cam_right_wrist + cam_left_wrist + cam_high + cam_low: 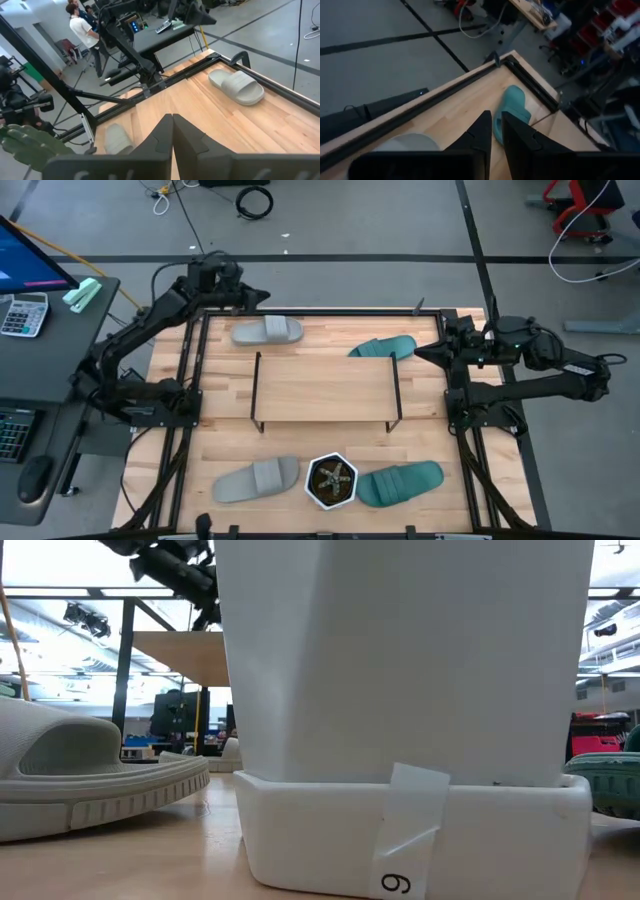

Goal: Pick and place slides into the shelf
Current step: Put the top gray slide on the shelf

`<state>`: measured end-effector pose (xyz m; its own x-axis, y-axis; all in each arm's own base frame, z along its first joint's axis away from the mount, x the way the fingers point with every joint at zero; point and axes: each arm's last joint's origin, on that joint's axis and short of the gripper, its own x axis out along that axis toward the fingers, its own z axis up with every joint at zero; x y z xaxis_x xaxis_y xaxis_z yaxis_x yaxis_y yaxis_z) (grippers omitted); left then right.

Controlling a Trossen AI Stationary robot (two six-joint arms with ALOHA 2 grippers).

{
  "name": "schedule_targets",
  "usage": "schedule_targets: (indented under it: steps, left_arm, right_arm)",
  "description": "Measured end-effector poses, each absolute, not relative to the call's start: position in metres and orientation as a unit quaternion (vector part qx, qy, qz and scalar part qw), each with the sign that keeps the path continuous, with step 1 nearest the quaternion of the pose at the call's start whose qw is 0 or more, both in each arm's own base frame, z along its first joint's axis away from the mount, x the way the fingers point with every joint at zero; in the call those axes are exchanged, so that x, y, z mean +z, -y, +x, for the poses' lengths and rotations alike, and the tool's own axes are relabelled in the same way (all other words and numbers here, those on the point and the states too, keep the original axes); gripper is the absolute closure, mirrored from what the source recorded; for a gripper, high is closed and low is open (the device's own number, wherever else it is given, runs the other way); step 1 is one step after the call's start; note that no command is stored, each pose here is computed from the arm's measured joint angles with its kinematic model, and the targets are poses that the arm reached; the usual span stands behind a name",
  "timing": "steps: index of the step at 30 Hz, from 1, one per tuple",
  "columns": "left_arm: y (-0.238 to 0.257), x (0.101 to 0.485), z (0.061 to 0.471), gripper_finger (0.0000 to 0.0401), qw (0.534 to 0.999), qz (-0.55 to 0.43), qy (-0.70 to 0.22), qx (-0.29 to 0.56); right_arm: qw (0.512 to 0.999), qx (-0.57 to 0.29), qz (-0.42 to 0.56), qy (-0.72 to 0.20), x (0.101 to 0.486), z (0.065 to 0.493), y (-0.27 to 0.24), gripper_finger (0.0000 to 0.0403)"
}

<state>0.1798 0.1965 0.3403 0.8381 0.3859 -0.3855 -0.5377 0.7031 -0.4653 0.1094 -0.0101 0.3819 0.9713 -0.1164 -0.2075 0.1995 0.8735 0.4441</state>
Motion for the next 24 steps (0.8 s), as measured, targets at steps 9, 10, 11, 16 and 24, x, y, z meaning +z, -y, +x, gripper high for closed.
schedule_targets:
  steps: [9, 10, 11, 16, 24]
  left_arm:
    - [-0.222, 0.347, 0.205, 0.0345, 0.919, -0.249, -0.248, 0.179]
    - [-0.224, 0.347, 0.207, 0.0344, 0.918, -0.25, -0.255, 0.175]
    - [-0.227, 0.346, 0.209, 0.0344, 0.916, -0.253, -0.26, 0.173]
    - [-0.236, 0.345, 0.217, 0.0349, 0.91, -0.256, -0.281, 0.168]
    - [-0.242, 0.337, 0.221, 0.0341, 0.884, -0.259, -0.348, 0.173]
  right_arm:
    - [0.966, -0.083, 0.225, -0.092, 0.381, 0.112, 0.01, 0.0386]
    - [0.967, -0.086, 0.221, -0.092, 0.381, 0.112, 0.011, 0.0386]
    - [0.968, -0.088, 0.217, -0.092, 0.381, 0.112, 0.011, 0.0386]
    - [0.971, -0.103, 0.195, -0.09, 0.381, 0.112, 0.012, 0.0386]
    - [0.972, -0.122, 0.14, -0.146, 0.393, 0.118, 0.013, 0.0386]
